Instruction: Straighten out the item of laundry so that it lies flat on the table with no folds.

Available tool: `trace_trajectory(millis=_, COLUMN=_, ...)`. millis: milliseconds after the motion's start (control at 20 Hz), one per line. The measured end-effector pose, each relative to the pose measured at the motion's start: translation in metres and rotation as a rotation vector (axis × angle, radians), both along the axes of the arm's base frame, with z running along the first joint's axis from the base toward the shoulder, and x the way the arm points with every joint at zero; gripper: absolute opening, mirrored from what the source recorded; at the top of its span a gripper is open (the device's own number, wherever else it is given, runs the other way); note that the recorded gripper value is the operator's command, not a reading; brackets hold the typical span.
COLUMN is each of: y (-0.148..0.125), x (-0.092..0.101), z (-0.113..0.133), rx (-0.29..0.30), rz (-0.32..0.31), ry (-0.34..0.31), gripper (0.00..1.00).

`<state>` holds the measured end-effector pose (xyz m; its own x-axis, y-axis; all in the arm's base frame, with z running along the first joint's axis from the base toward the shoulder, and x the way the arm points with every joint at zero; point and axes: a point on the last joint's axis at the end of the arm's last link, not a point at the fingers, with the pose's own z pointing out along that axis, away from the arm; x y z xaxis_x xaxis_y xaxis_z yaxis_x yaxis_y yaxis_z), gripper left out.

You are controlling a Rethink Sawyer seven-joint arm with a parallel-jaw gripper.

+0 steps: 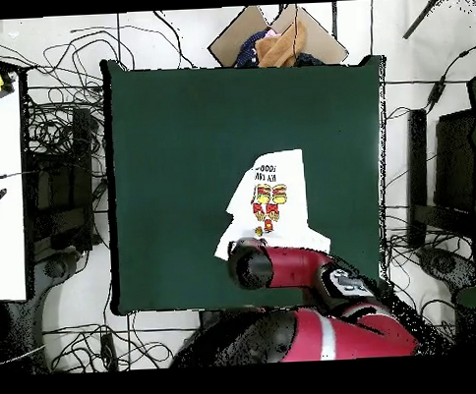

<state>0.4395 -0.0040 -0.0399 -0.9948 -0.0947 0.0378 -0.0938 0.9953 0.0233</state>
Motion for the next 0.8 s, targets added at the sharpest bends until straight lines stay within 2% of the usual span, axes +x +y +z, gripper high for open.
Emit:
trace_trajectory(millis=150, y=0.033, x=0.003, z=-0.005, rx=0.007, rz=0.016, ry=0.005, gripper=0.00)
trace_trajectory(millis=300, y=0.050, x=0.004, z=-0.006, rx=0.009, rz=0.027, ry=0.009, gripper=0.00)
trace_trajectory(millis=350, y=0.064, x=0.004, z=-0.007, rx=0.011, rz=0.035, ry=0.013, gripper=0.00)
trace_trajectory(millis=650, y=0.089, x=-0.001, z=-0.011, rx=0.000, rz=0.050, ry=0.030, gripper=0.00)
trace_trajectory(millis=800, y=0.089, x=-0.002, z=-0.011, rx=-0.017, rz=0.036, ry=0.036, gripper=0.00)
